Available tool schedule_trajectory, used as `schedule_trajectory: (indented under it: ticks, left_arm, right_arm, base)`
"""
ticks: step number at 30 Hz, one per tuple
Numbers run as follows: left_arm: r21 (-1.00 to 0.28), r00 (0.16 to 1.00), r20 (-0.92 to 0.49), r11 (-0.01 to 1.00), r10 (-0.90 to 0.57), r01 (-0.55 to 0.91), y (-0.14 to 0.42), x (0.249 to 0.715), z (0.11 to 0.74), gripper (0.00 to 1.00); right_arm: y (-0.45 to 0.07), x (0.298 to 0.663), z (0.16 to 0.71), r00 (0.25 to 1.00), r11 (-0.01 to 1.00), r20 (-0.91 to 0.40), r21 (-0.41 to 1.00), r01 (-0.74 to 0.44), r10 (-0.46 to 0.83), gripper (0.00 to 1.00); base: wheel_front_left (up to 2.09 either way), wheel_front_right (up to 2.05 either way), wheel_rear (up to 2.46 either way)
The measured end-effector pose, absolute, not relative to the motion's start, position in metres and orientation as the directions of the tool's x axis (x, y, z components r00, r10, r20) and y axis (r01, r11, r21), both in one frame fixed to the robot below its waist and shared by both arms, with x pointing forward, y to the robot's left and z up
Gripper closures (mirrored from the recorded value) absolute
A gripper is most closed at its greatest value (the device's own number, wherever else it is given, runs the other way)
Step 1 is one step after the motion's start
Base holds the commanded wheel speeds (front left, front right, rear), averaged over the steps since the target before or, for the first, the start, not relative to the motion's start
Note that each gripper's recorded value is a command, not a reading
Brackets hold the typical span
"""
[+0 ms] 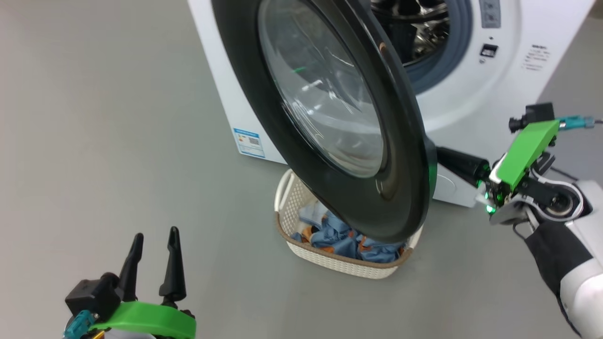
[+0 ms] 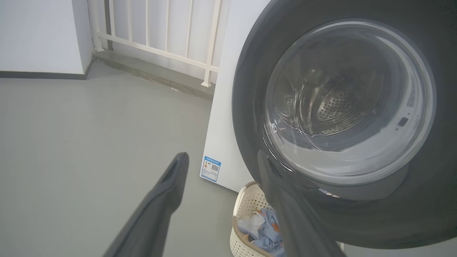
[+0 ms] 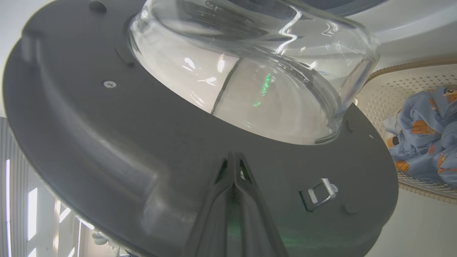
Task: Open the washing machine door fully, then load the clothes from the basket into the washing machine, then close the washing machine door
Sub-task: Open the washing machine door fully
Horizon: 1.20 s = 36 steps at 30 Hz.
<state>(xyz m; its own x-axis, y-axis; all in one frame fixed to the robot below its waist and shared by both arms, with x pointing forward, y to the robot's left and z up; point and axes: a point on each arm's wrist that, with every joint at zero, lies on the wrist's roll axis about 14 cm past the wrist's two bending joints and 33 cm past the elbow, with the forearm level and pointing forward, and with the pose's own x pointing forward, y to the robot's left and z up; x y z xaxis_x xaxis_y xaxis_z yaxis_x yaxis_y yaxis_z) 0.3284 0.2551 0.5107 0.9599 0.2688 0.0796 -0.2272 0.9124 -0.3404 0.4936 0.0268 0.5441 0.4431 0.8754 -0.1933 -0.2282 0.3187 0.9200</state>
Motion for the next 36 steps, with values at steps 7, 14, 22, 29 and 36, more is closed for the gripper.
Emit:
schedule_trajectory:
  ticks: [7, 14, 22, 29, 36]
  left_arm:
    - [-0.348, 0.938, 0.101, 0.896, 0.330, -0.278, 0.272, 0.305, 0.517, 0.00]
    - [-0.349, 0.920, 0.110, 0.881, 0.376, -0.319, 0.284, 0.284, 0.518, 0.00]
    - [-0.345, 0.904, 0.123, 0.871, 0.410, -0.349, 0.295, 0.270, 0.521, 0.00]
    - [-0.341, 0.901, 0.123, 0.870, 0.417, -0.356, 0.297, 0.267, 0.521, 0.00]
    - [-0.342, 0.907, 0.125, 0.875, 0.402, -0.341, 0.293, 0.272, 0.521, 0.00]
  right_arm:
    - [0.058, 0.462, 0.545, 0.342, 0.269, -0.174, 0.930, -0.252, 0.923, 1.00]
    - [0.093, 0.429, 0.548, 0.224, 0.217, -0.157, 0.937, -0.273, 0.962, 1.00]
    - [0.119, 0.405, 0.549, 0.139, 0.173, -0.139, 0.945, -0.278, 0.981, 1.00]
    - [0.122, 0.403, 0.551, 0.133, 0.166, -0.133, 0.946, -0.277, 0.982, 1.00]
    - [0.117, 0.404, 0.555, 0.155, 0.159, -0.120, 0.949, -0.272, 0.981, 1.00]
  base:
    - [0.00, 0.00, 0.00]
    - [0.00, 0.00, 0.00]
    - [0.00, 0.00, 0.00]
    - [0.00, 0.00, 0.00]
    - [0.00, 0.00, 0.00]
